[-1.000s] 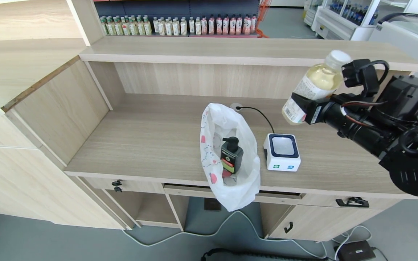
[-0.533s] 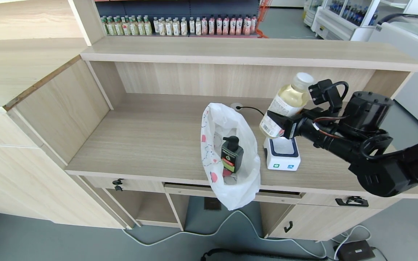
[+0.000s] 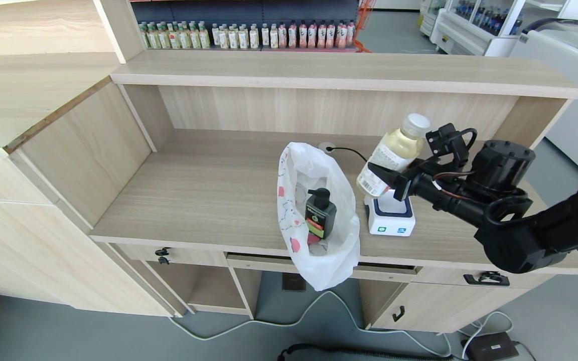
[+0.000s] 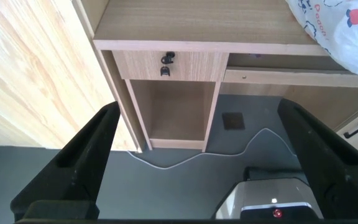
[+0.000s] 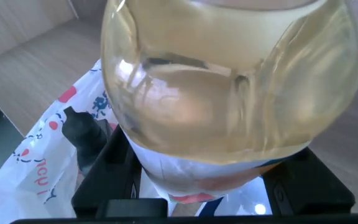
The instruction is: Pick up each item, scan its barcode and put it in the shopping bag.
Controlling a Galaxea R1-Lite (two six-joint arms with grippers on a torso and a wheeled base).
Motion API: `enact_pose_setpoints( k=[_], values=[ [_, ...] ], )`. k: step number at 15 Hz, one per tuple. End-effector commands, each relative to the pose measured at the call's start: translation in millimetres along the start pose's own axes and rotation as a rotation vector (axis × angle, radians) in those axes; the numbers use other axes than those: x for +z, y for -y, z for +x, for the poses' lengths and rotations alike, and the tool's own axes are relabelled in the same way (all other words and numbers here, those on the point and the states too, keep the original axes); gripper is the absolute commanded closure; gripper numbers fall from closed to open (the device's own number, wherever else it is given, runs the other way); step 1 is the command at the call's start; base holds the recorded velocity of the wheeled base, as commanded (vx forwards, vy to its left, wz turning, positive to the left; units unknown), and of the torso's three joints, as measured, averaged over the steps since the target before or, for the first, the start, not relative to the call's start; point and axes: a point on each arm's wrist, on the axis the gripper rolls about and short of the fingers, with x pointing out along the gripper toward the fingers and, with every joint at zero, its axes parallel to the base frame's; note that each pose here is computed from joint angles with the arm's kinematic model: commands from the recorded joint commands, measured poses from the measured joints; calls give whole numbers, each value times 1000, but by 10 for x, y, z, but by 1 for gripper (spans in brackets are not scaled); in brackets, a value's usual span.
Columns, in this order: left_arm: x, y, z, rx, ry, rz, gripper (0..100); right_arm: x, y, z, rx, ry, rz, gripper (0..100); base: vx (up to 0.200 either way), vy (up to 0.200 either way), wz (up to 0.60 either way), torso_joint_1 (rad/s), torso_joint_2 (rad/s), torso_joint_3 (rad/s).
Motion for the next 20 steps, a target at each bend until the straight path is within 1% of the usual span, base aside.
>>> enact_pose_setpoints(
  k=[1,3,5,8,12,16,20],
  values=[
    [0,0,0,0,0,0,0,-240,135,77,8,-1,-6,100,0,0,0,0,0,0],
    [0,0,0,0,0,0,0,-318,172,146,42,20,-12,100,0,0,0,0,0,0],
    [0,0,0,0,0,0,0,-358,145,219,98,30,-14,100,0,0,0,0,0,0],
    [0,0,0,0,0,0,0,-462,24,354,161,32,-6,100,0,0,0,0,0,0],
    [0,0,0,0,0,0,0,-623,-55,455,184,22,-5,100,0,0,0,0,0,0],
    [0,0,0,0,0,0,0,-724,-47,535,187,25,-24,100,0,0,0,0,0,0],
    [0,0,0,0,0,0,0,-833,-108,573,202,16,-40,100,0,0,0,0,0,0]
  ],
)
